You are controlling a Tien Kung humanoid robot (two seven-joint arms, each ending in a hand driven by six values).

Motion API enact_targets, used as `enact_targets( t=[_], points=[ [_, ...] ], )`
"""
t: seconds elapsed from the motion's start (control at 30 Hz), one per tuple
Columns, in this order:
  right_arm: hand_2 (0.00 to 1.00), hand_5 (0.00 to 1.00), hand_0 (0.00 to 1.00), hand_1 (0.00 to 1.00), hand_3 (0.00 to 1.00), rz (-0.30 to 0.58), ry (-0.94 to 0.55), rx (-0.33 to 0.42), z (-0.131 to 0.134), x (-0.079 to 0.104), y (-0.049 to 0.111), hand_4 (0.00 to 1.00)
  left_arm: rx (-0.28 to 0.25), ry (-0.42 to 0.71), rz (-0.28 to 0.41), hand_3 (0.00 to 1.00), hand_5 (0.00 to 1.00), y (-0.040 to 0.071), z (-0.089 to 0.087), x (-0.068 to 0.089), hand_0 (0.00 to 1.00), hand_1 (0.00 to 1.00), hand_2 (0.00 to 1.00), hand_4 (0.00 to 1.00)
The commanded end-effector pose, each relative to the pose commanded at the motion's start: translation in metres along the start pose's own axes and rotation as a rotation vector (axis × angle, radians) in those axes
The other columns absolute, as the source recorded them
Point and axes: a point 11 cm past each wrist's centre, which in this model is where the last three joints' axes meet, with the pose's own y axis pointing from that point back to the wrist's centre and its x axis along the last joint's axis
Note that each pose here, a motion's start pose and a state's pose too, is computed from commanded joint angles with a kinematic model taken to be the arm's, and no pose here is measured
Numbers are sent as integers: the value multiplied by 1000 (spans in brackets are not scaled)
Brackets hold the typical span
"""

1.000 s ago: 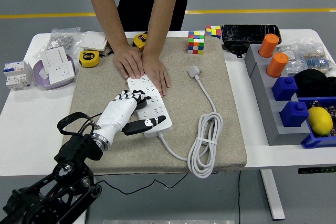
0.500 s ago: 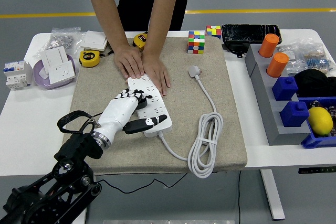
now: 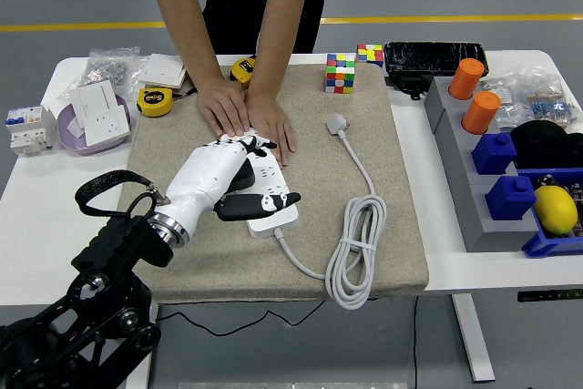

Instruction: Pick up the plug,place it near the board,insert it into the board,press the button

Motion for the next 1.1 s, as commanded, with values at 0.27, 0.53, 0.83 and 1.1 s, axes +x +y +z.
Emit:
enact_targets(
  t=[0.27,0.53,0.83,1.1],
  points=[
    [723,974,836,727,765,1,-1,1,-1,0,0,998,99,-97,-198,812,18,3,-16,-19,143,61,163,448],
    [723,974,837,727,765,2,4,-1,0,1,0,998,50,-95,-184,911,9,0,0,-21,136,59,163,449],
    [723,976,836,727,764,2,10,-2,0,1,0,998,-1,-98,-203,930,2,-5,14,-32,135,58,164,455],
    [724,975,834,727,765,2,13,-5,2,1,0,998,51,-123,-267,923,2,-12,-6,-56,136,58,164,452]
  ],
)
